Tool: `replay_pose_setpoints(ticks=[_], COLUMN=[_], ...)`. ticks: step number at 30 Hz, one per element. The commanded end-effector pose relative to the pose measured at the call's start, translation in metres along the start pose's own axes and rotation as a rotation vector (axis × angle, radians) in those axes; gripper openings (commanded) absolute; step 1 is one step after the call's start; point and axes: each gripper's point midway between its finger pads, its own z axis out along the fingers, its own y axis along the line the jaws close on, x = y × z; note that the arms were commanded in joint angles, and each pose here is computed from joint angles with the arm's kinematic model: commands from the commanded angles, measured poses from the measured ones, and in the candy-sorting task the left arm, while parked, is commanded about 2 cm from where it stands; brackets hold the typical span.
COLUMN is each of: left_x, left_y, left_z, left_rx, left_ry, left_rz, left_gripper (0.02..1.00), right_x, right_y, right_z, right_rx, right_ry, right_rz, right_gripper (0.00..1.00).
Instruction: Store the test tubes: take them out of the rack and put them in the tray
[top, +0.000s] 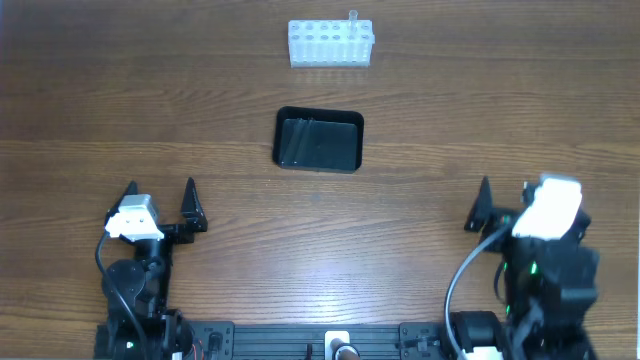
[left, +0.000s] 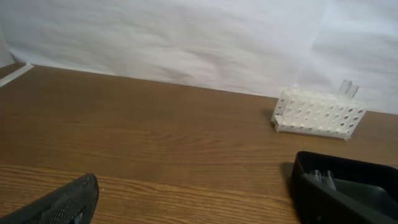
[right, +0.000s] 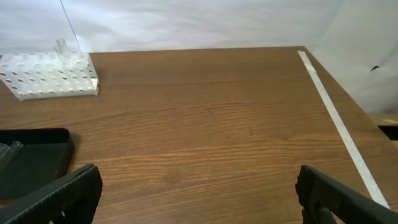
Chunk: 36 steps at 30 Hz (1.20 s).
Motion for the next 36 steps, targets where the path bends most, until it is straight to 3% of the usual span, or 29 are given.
replay_pose_setpoints(ticks=[1,5,16,26,36], left_x=[0.002,0.002,0.002,0.002,0.002], left_y=[0.0,0.0,0.0,0.0,0.0], left_z=[0.0,0.0,0.0,0.0,0.0], left_rx=[0.002,0.002,0.002,0.002,0.002], left_ry=[0.003,0.002,0.003,0.003,0.003], left_rz=[0.015,0.015,0.015,0.015,0.015], left_gripper=[0.998,0.998,0.998,0.998,0.998], right_x=[-0.025,-0.034,-0.095,-0.133,-0.117], right_y=[0.013,0.031,0.095,0.169,0.253], right_z=[0.016,0.037,0.114,0.207,0.281], right_rx=[-0.048,-0.12,-0.224,-0.143,-0.199], right_ry=[0.05,0.093,0.091,-0.002,-0.018], right_rz=[-0.004,-0.006,-0.057,-0.096,-0.115], right_gripper=[0.991,0.993,0.991,0.991,0.954])
